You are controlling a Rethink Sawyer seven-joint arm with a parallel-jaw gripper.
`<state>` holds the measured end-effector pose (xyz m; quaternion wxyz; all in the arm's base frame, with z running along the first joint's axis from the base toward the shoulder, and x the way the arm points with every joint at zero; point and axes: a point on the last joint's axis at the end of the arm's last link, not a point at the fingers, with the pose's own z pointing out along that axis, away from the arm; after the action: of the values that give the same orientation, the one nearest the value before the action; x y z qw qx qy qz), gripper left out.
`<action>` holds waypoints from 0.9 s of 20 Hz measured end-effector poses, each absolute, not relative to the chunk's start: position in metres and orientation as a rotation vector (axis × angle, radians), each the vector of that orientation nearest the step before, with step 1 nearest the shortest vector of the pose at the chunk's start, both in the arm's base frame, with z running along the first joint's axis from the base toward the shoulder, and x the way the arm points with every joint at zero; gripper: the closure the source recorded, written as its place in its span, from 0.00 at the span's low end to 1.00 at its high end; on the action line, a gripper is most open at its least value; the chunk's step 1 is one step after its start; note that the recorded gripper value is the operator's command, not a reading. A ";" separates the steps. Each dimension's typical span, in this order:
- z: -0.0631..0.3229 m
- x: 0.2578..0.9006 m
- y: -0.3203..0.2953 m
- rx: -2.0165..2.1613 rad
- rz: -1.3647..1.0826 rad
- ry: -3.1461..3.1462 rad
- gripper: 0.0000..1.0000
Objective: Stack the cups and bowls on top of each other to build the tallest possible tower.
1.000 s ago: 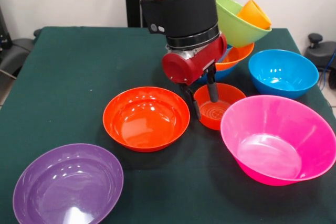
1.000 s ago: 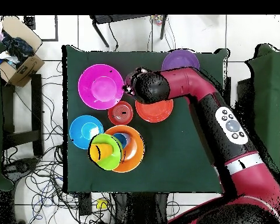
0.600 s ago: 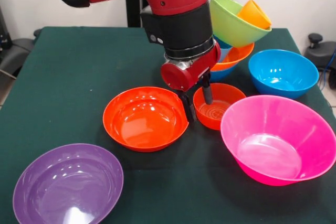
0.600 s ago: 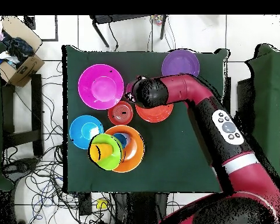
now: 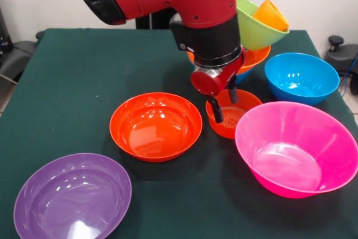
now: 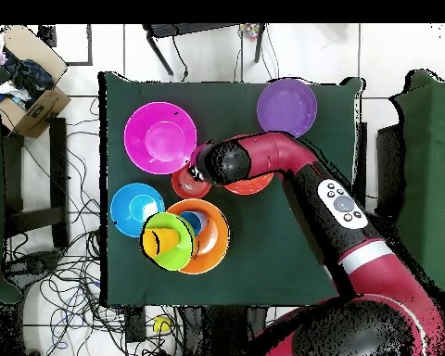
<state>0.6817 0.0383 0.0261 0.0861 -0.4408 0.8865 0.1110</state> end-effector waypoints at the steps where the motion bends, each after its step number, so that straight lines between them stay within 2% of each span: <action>1: 0.023 0.680 0.045 -1.323 0.343 2.640 0.00; 8: 0.015 0.674 0.061 -1.353 0.366 2.634 0.00; 18: 0.007 0.667 0.054 -1.361 0.348 2.661 0.00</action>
<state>0.6674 0.0544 0.0075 0.0663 -0.4513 0.8824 0.1154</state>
